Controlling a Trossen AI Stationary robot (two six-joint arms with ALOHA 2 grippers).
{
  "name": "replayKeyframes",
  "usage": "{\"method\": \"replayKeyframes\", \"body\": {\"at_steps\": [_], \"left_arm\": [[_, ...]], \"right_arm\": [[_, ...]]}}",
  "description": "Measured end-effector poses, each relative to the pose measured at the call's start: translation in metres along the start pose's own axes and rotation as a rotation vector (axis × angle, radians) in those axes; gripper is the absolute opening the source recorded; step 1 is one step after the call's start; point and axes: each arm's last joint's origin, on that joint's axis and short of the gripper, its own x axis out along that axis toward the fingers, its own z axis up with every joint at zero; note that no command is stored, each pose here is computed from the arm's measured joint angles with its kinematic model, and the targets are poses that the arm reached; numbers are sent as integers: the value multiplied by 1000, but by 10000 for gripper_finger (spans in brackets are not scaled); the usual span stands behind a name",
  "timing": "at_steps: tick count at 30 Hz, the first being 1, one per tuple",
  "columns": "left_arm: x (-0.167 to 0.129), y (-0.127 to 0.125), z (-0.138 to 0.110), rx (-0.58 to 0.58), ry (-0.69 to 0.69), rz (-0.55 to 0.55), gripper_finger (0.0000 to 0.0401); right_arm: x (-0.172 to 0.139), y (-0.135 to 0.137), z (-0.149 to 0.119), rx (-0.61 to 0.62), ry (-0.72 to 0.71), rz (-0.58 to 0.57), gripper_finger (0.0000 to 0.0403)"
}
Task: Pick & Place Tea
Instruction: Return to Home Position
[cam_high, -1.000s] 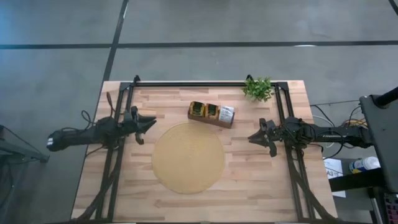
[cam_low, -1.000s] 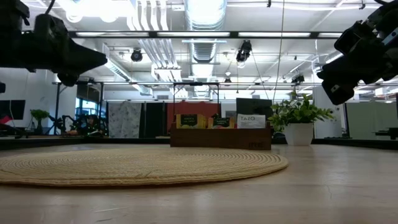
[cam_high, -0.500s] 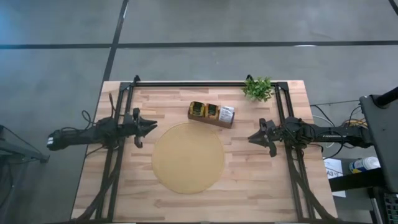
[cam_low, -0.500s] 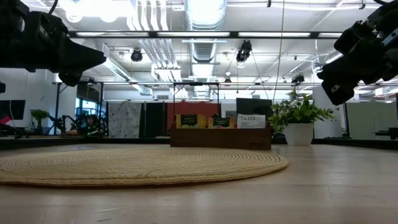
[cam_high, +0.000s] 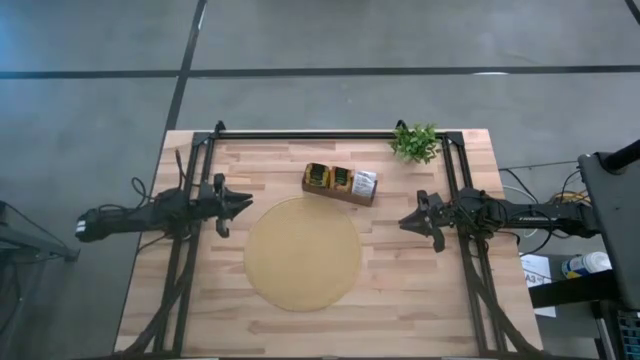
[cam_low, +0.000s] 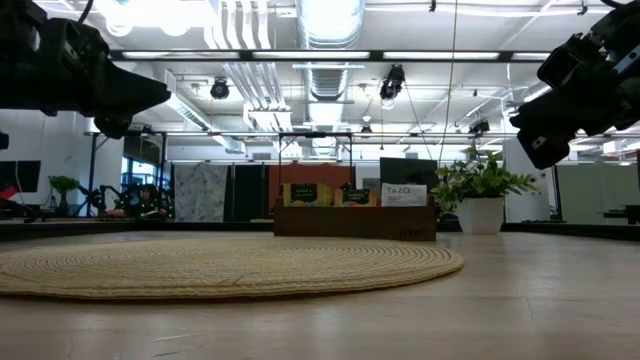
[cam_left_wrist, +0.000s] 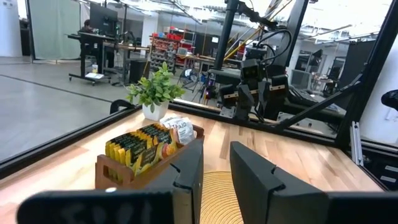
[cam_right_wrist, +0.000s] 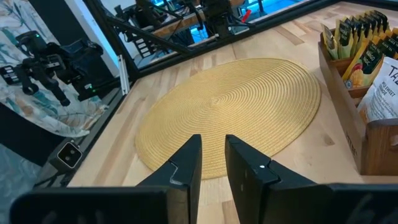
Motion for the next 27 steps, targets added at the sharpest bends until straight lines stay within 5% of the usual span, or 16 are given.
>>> {"method": "replayKeyframes", "body": {"at_steps": [14,23,27], "left_arm": [[0,0,0,0,-1,0,76],[0,0,0,0,-1,1,76],[0,0,0,0,-1,0,76]], "right_arm": [[0,1,2,-13,-24,3,68],[-17,14,16,-347,-264,78,68],[-17,17,15,-355,-257,107,68]]}}
